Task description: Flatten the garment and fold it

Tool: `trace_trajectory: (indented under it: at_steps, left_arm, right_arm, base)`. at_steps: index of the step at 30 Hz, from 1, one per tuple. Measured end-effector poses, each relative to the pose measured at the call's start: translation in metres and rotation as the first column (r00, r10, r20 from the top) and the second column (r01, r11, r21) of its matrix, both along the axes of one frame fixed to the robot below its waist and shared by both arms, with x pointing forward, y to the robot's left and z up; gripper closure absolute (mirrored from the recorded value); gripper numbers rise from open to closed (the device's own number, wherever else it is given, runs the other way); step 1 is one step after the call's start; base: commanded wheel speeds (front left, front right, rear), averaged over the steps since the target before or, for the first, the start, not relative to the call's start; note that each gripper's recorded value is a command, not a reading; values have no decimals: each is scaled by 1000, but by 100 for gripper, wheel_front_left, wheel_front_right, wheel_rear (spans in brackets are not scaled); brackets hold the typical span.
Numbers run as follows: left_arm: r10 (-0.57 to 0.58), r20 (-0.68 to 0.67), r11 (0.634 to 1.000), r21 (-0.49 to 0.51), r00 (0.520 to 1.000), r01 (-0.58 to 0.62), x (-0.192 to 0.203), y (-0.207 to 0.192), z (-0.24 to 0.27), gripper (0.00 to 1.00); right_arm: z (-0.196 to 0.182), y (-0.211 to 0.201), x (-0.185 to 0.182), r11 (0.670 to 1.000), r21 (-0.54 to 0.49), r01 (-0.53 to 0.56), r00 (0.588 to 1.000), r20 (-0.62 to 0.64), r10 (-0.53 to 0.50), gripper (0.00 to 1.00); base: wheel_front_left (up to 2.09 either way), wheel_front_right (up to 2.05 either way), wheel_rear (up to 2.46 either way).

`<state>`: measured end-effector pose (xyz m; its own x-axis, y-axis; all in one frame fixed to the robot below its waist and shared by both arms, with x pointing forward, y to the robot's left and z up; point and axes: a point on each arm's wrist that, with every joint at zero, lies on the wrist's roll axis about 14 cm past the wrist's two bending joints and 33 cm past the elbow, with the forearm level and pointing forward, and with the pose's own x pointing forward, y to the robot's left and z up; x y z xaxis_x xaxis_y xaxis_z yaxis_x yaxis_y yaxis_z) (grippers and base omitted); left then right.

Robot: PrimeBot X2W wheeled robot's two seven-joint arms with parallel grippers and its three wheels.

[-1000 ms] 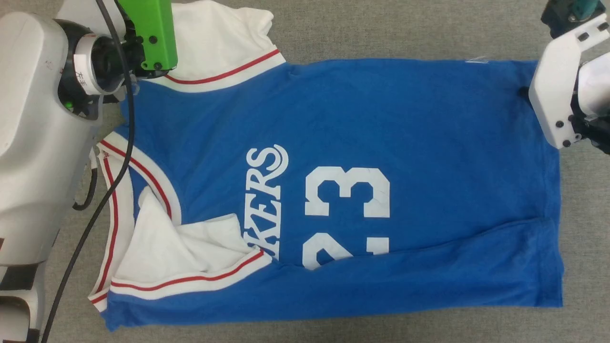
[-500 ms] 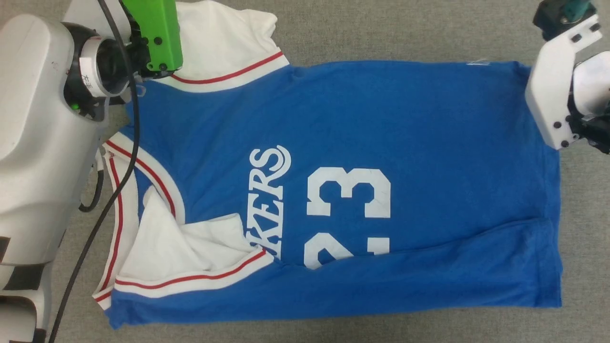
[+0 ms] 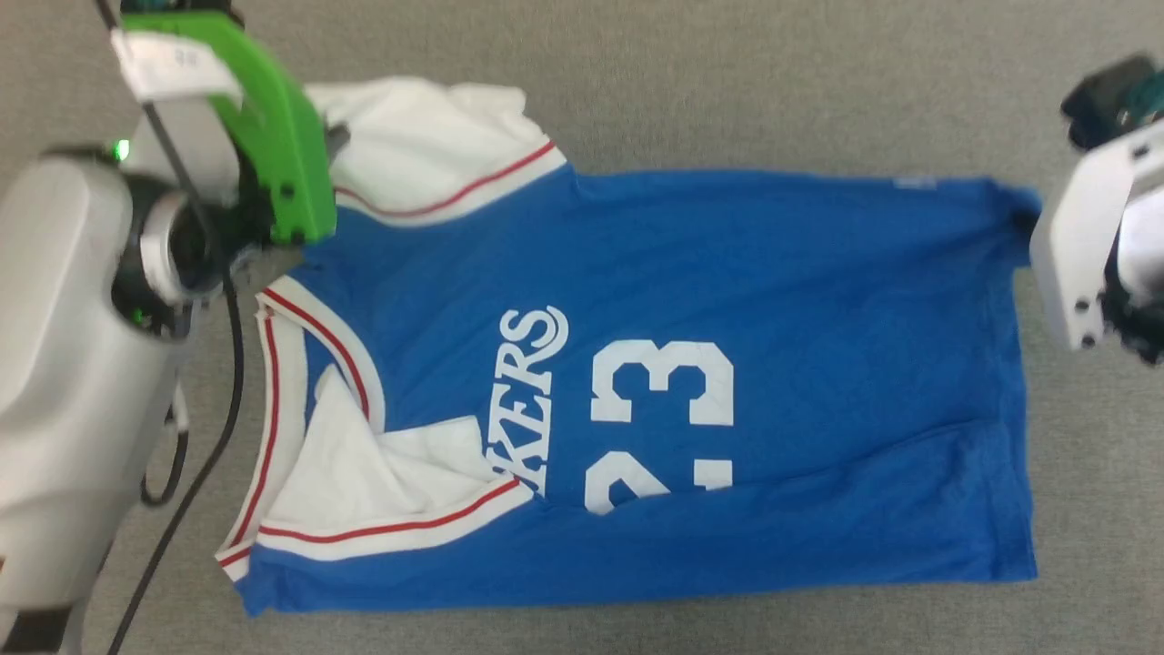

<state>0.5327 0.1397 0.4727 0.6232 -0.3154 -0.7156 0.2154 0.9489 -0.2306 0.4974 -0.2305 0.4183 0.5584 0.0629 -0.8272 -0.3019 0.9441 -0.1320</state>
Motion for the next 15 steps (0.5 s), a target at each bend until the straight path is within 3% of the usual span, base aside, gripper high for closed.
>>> trace_trajectory:
  at_steps: [15]
  left_arm:
    - [127,4,986,-111,992,-126,-86,26,4,100]
  right_arm:
    - [-5,7,-63,999,51,14,999,-42,-11,100]
  base:
    - [0,0,0]
